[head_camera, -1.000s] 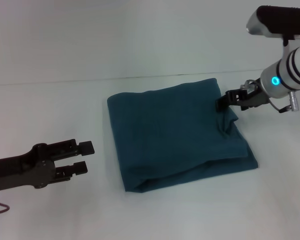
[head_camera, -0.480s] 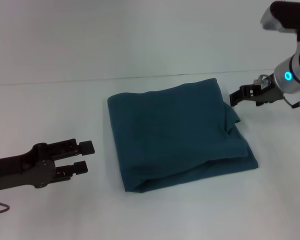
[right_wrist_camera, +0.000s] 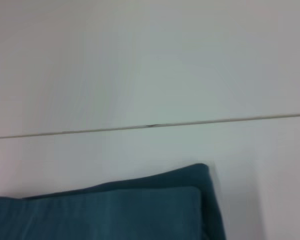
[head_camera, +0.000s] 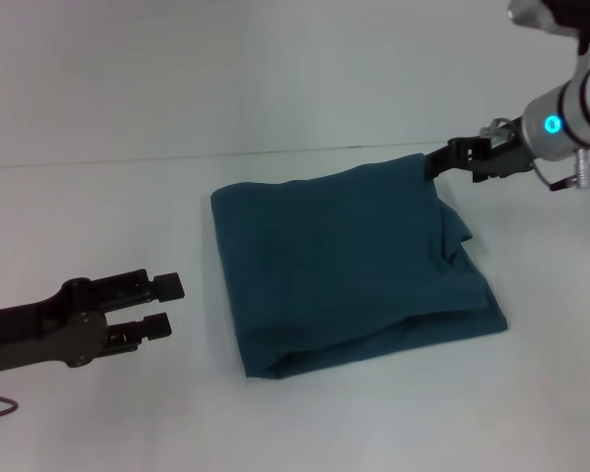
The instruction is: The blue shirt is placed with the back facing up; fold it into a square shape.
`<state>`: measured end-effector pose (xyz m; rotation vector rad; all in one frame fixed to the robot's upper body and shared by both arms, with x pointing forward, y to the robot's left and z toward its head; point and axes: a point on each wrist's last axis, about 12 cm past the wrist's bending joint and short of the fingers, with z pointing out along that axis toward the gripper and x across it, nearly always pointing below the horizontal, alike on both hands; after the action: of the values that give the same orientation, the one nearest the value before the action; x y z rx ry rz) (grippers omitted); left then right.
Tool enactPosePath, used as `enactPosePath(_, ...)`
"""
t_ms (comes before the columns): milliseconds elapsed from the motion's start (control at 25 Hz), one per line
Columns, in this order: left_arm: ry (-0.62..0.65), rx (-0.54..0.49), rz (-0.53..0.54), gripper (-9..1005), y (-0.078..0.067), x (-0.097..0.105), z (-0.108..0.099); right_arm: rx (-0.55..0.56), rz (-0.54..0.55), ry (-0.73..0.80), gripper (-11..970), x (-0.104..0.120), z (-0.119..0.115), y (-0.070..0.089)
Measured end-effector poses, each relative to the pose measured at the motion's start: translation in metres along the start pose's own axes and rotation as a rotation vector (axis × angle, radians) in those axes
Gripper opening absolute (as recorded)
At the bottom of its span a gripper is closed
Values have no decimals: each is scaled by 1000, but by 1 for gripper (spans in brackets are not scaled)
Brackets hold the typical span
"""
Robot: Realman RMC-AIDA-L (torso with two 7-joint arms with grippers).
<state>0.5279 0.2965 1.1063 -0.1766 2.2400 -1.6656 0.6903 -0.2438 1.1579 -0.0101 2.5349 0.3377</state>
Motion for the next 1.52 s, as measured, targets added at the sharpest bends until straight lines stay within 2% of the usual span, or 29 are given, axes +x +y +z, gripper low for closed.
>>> enactPosePath(200,0,3,1,766,-1,0,1,13,-23,12,759,10,19,10)
enactPosePath(360,-3,3,-2,766,0,1,0,57,-40,22,758,15,27,10)
enactPosePath(520,-8,9,-1,766,0,1,-1,127,-40,21,759,13,25,2)
enactPosePath(680,-10,9,-1,765,0,1,-1,106,-24,26,753,8,15,-2)
enactPosePath(800,-9,10,1,765,0,0,0,24,-16,50,744,4,-2,-4)
enactPosePath(920,-10,10,1,765,0,0,0,-128,17,84,744,5,-19,-8)
enactPosePath(1040,-18,12,0,765,0,-1,-2,-286,53,125,744,11,-31,-12)
enactPosePath(1160,-28,13,-3,765,0,-1,-4,-393,89,193,744,26,-34,-15)
enactPosePath(1360,-32,12,-3,766,0,-1,-5,-434,94,279,744,42,-31,-15)
enactPosePath(1520,-32,11,-4,766,1,-1,-5,-448,94,308,744,47,-31,-15)
